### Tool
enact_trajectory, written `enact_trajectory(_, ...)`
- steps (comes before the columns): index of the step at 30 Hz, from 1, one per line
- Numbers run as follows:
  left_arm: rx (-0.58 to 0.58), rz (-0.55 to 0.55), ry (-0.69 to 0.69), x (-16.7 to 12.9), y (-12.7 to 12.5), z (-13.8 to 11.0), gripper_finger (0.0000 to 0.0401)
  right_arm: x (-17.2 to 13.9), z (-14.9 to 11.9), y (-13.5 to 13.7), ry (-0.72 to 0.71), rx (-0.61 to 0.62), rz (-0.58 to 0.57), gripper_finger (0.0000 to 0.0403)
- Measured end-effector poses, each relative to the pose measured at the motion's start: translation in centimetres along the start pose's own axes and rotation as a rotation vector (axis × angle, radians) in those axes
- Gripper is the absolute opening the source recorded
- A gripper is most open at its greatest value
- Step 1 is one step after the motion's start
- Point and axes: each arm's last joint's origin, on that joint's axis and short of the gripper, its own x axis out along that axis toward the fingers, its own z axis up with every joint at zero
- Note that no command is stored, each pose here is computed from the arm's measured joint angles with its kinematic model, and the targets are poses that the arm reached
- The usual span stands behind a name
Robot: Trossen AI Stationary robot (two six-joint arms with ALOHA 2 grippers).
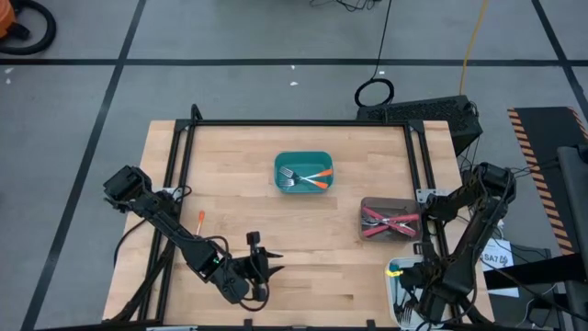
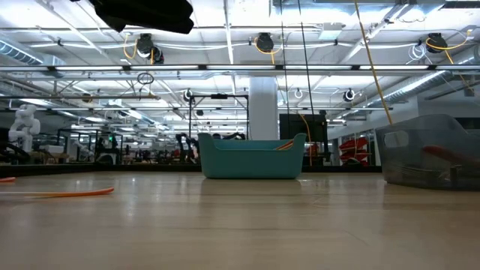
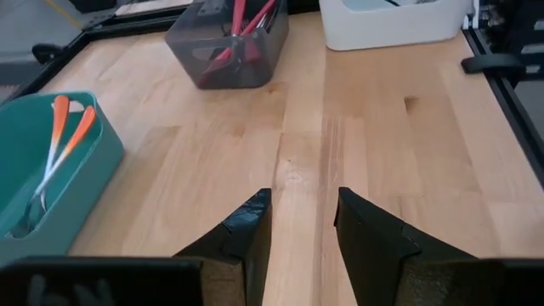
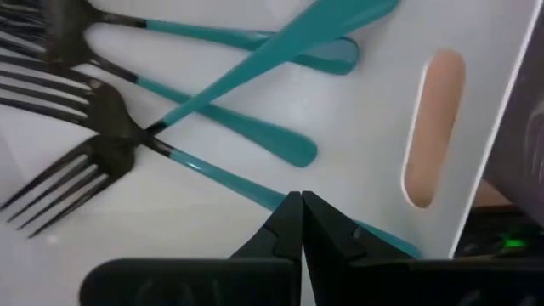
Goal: Sort silverware by color (type)
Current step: Put the blue fork into the white bin, then put the orange fork into the blue bin
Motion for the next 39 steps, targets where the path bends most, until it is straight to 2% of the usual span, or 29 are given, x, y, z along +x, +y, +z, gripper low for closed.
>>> enact_trajectory(8,-0.024,0.007,0.002,0.2,0.2,0.0,0.0131,0.0,0.1,0.7,-0.009,-0.005,0.072,0.0001)
enact_trajectory(12,-0.025,0.007,0.002,0.2,0.2,0.0,0.0131,0.4,0.0,0.3,-0.008,0.006,0.015,0.0000)
enact_trajectory(17,-0.037,0.007,0.002,0.2,0.2,0.0,0.0131,1.3,-0.1,0.3,0.058,0.005,0.010,0.0000)
enact_trajectory(23,-0.036,0.007,0.002,0.2,0.2,0.0,0.0131,-0.5,0.1,0.7,0.016,0.004,0.002,0.0000)
enact_trajectory(29,-0.041,0.009,0.009,0.2,0.2,0.0,0.0131,-2.9,0.2,0.6,-0.067,0.000,-0.066,0.0000)
enact_trajectory(32,-0.108,0.033,0.054,0.2,0.5,-0.6,0.0131,-4.7,0.4,0.4,-0.171,0.008,-0.126,0.0000)
enact_trajectory(37,-0.281,0.147,0.210,0.3,2.0,-2.3,0.0131,-6.7,1.6,0.7,-0.565,-0.020,-0.220,0.0000)
enact_trajectory(39,-0.362,0.183,0.307,0.4,2.8,-3.1,0.0131,-7.0,2.2,0.9,-0.671,-0.055,-0.246,0.0000)
